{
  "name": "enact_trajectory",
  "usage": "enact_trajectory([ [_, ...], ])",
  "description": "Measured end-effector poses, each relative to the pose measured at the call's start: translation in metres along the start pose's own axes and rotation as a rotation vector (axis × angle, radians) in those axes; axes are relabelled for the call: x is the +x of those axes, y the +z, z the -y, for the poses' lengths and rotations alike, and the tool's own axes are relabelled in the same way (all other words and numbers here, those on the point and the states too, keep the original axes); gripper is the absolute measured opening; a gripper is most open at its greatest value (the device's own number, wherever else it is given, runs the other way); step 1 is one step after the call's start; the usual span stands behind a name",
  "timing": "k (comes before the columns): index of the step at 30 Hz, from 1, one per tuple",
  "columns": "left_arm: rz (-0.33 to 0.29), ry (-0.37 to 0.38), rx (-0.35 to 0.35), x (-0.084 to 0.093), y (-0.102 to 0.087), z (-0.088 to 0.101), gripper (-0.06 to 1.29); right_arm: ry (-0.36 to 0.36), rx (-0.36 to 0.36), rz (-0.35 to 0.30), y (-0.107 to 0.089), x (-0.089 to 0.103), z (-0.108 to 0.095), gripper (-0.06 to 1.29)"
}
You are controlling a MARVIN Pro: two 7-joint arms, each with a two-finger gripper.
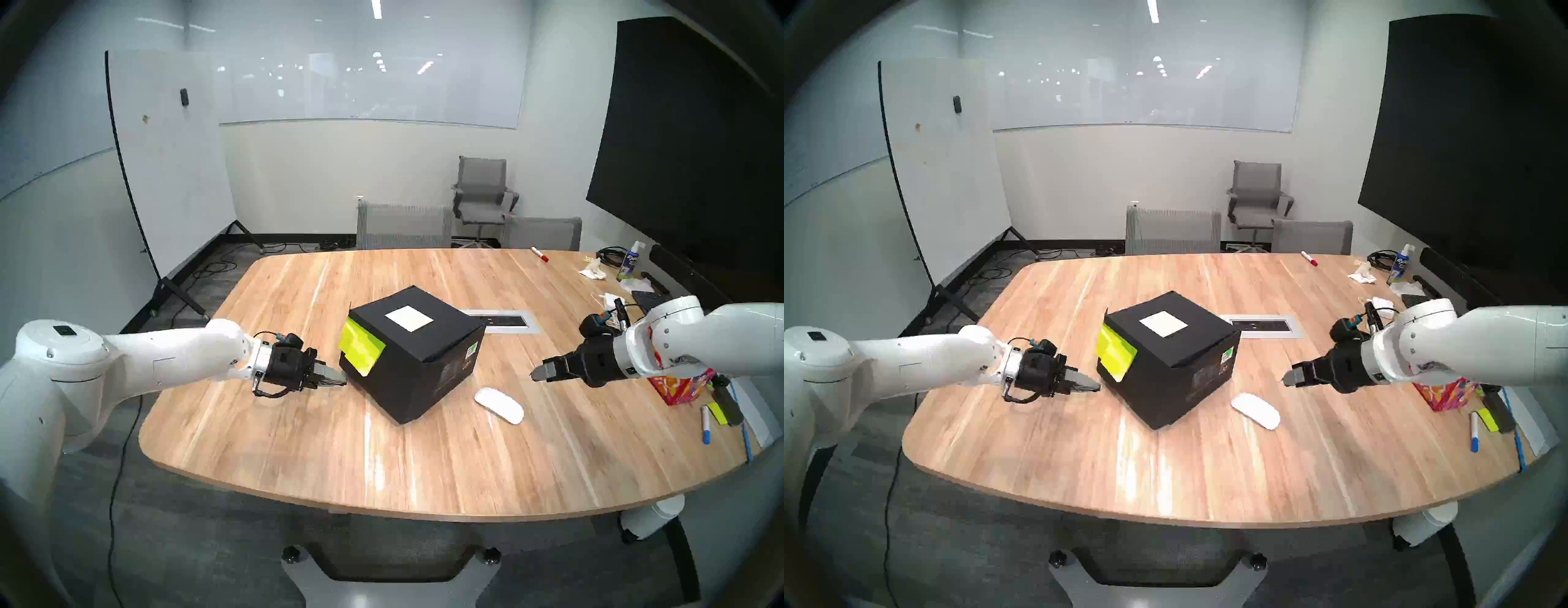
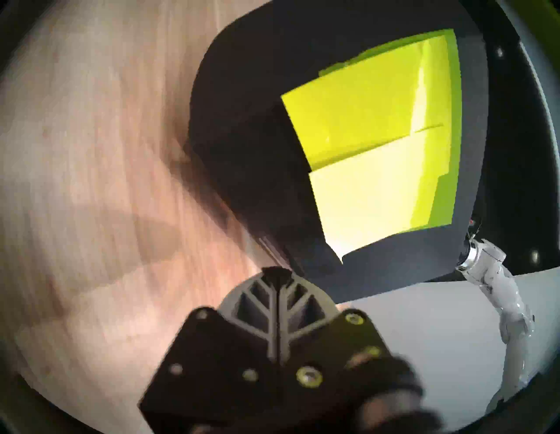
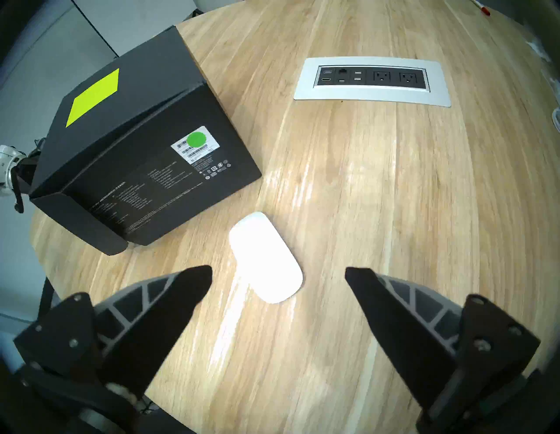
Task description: Open the box and place the mouse inside
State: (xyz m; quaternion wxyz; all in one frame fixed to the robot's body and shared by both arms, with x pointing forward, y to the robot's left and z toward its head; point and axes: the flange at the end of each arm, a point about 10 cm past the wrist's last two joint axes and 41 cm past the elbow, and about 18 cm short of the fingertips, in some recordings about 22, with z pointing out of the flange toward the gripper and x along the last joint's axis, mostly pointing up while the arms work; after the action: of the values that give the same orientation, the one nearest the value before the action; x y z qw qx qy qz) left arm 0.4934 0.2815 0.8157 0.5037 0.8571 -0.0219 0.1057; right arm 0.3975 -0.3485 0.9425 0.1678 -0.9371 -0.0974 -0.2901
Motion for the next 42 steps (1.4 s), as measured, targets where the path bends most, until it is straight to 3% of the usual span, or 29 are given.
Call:
enact_trajectory([
  [4,0.0,0.02,0.022,0.0,-0.005,0.003,-0.02,0.0,0.0,0.0,0.0,0.0,0.0,1.2],
  [19,-0.019,0.105,0.113,-0.009,0.015,0.002,-0.02,0.0,0.0,0.0,0.0,0.0,0.0,1.2],
  [42,-0.055,0.128,0.199,-0.02,0.026,-0.005,-0.02,0.0,0.0,0.0,0.0,0.0,0.0,1.2],
])
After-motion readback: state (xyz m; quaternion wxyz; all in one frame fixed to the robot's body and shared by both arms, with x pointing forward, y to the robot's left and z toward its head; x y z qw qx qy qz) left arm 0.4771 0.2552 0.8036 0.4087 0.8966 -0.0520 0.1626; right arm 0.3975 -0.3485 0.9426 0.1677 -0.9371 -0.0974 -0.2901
